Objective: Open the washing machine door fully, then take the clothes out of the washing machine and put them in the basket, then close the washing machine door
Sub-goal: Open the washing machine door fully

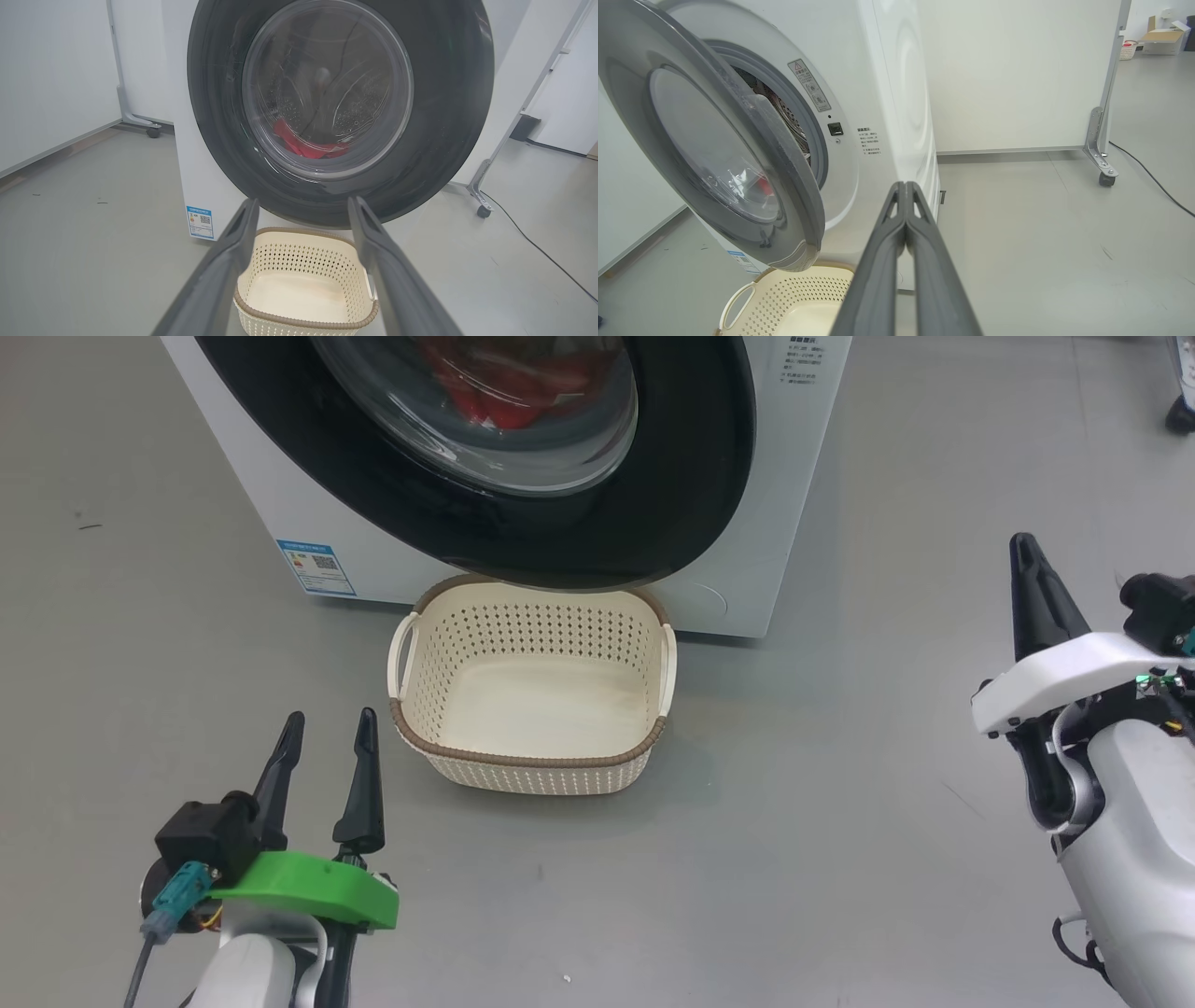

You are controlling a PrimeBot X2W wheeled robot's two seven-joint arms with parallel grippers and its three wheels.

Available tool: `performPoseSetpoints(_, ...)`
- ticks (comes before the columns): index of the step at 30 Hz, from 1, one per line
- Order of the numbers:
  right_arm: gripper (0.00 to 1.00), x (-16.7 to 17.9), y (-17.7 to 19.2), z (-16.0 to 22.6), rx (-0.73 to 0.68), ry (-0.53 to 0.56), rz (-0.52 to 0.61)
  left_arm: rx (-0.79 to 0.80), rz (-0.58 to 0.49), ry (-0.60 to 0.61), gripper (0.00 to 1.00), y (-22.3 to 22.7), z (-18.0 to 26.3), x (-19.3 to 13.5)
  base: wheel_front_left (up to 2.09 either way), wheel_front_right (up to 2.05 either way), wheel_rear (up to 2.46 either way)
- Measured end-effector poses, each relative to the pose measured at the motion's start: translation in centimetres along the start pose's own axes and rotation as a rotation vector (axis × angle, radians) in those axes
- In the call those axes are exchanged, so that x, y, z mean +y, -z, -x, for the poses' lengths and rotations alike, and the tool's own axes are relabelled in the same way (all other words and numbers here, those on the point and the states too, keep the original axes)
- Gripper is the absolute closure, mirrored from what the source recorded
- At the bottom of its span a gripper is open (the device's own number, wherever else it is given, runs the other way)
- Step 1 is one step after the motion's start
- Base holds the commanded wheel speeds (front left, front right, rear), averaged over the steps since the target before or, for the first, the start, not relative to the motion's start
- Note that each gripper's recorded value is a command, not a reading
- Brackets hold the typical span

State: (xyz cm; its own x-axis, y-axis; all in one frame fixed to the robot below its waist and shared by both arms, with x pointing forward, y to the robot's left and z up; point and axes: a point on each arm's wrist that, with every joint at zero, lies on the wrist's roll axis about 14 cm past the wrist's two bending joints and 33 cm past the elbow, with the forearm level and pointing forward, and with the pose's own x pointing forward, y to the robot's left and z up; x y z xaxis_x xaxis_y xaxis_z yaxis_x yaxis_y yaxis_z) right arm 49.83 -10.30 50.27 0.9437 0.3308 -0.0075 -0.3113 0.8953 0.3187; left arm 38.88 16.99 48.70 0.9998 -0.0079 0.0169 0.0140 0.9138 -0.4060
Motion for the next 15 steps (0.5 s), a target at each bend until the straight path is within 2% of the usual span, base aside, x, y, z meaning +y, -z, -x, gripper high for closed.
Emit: performPoseSetpoints(15,1.00,0.6,2.1,3.8,0.006,0.032,0.008,-0.007,-0.002,0.008,0.00,-0.2,0.1,-0.2,0.00,0.00,0.00)
